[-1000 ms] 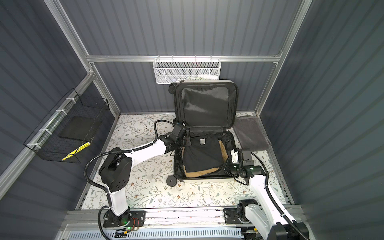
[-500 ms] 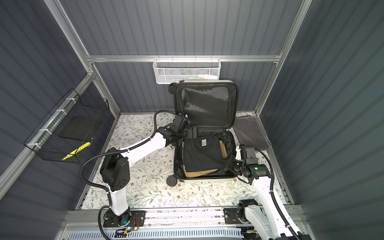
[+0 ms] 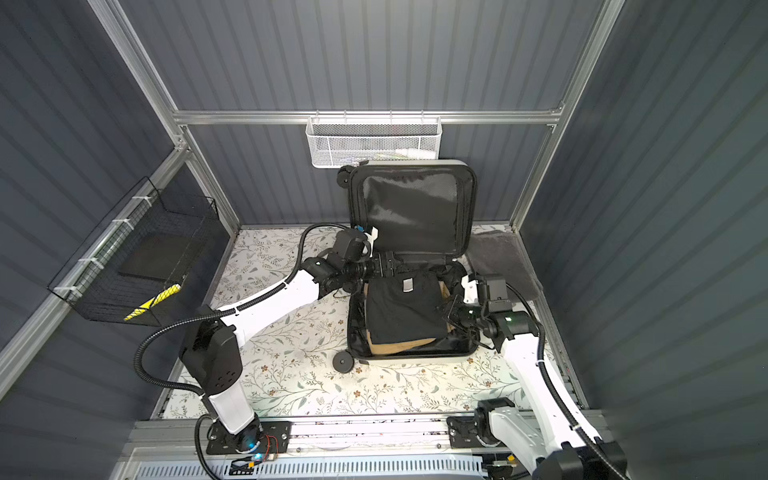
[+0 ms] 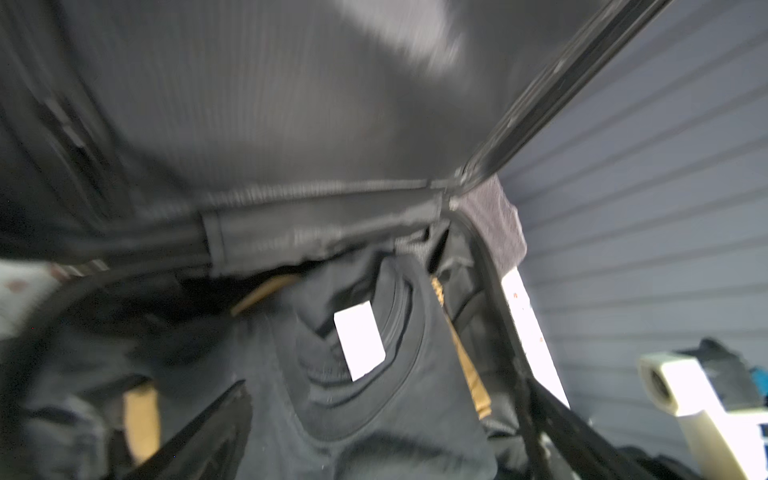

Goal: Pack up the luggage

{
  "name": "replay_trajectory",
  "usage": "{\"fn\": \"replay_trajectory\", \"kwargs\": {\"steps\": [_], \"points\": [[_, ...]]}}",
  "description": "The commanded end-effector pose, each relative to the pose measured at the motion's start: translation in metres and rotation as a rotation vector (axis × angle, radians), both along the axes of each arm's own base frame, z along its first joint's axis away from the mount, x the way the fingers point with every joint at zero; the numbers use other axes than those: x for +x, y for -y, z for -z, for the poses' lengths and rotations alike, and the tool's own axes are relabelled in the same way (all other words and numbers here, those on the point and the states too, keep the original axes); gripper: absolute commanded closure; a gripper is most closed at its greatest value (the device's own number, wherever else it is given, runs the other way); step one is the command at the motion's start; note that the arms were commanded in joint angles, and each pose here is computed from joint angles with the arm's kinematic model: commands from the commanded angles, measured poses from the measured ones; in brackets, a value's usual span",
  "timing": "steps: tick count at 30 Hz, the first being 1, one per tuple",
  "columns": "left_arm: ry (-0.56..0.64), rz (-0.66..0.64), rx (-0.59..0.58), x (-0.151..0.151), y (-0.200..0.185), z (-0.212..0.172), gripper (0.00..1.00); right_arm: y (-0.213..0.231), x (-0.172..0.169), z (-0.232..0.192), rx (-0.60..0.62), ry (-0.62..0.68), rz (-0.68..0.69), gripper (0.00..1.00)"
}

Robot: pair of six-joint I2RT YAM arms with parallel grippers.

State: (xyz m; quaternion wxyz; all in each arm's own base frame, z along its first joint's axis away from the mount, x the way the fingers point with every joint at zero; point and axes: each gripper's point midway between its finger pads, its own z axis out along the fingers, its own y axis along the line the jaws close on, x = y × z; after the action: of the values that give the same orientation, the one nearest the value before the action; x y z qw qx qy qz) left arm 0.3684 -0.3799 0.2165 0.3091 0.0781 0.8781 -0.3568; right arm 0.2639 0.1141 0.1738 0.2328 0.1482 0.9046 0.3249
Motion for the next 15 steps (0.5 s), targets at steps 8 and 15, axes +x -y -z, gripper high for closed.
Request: {"fn": "replay_trajectory", "kwargs": {"steps": [8,15], "points": [[-0.061,-0.001,0.031,0.000,0.003,0.057,0.00,-0.015,-0.002,0.054,0.034,-0.092,0.018,0.62],[-0.078,-0.051,0.105,0.014,0.000,0.098,0.00,-0.001,-0.009,0.088,-0.022,-0.132,0.085,0.64]]}}
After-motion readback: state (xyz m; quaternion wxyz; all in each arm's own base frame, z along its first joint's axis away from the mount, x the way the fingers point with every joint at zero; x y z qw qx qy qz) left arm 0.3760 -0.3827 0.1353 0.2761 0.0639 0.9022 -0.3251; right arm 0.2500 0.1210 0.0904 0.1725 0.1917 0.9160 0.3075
